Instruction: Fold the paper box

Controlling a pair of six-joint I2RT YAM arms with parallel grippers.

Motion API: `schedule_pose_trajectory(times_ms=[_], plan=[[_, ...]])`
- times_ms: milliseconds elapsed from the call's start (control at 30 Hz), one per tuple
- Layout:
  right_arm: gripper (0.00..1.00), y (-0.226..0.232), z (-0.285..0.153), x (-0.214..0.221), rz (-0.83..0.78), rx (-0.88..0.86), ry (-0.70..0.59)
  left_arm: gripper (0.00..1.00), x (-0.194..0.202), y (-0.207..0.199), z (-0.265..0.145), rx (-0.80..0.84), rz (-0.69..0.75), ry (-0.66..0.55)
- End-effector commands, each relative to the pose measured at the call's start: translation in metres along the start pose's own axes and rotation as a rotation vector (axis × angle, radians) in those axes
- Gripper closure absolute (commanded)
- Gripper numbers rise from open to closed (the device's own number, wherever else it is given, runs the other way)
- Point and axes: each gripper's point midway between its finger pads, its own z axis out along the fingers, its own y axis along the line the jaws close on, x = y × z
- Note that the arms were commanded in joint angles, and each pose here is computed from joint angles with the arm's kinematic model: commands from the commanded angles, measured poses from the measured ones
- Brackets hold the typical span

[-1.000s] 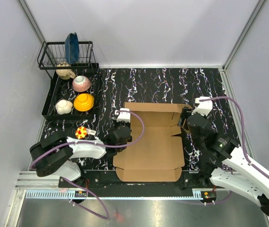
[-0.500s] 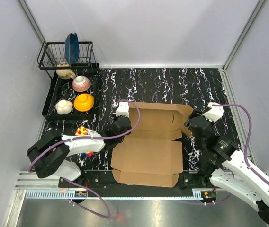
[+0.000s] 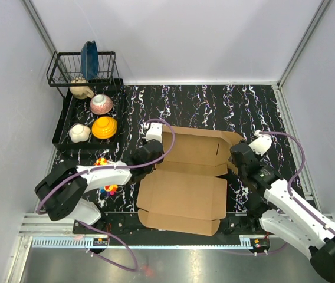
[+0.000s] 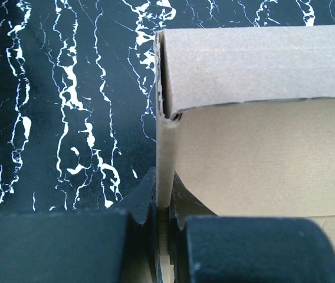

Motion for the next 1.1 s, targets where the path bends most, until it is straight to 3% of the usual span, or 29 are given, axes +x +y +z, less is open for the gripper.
schedule_pose_trajectory(times_ms=[0, 200, 567, 967, 1067], plan=[[0.38, 0.01, 0.013, -0.008, 0.099, -0.038, -0.002, 1.0, 0.011, -0.008, 0.003, 0.071, 0.034, 0.086], [0.53, 0.017, 0.017, -0.008, 0.109, -0.1, -0.01, 1.0, 0.011, -0.009, 0.006, 0.089, 0.03, 0.093], [1.0, 0.031, -0.02, -0.027, 0.102, -0.306, -0.034, 1.0, 0.016, -0.006, 0.009, 0.057, 0.027, 0.113], [1.0, 0.077, -0.044, -0.012, 0.084, -0.576, 0.082, 1.0, 0.007, -0.001, 0.009, 0.002, -0.051, 0.074], [0.99, 0.073, -0.038, -0.01, 0.065, -0.541, 0.09, 1.0, 0.005, -0.002, 0.008, 0.003, -0.051, 0.071]])
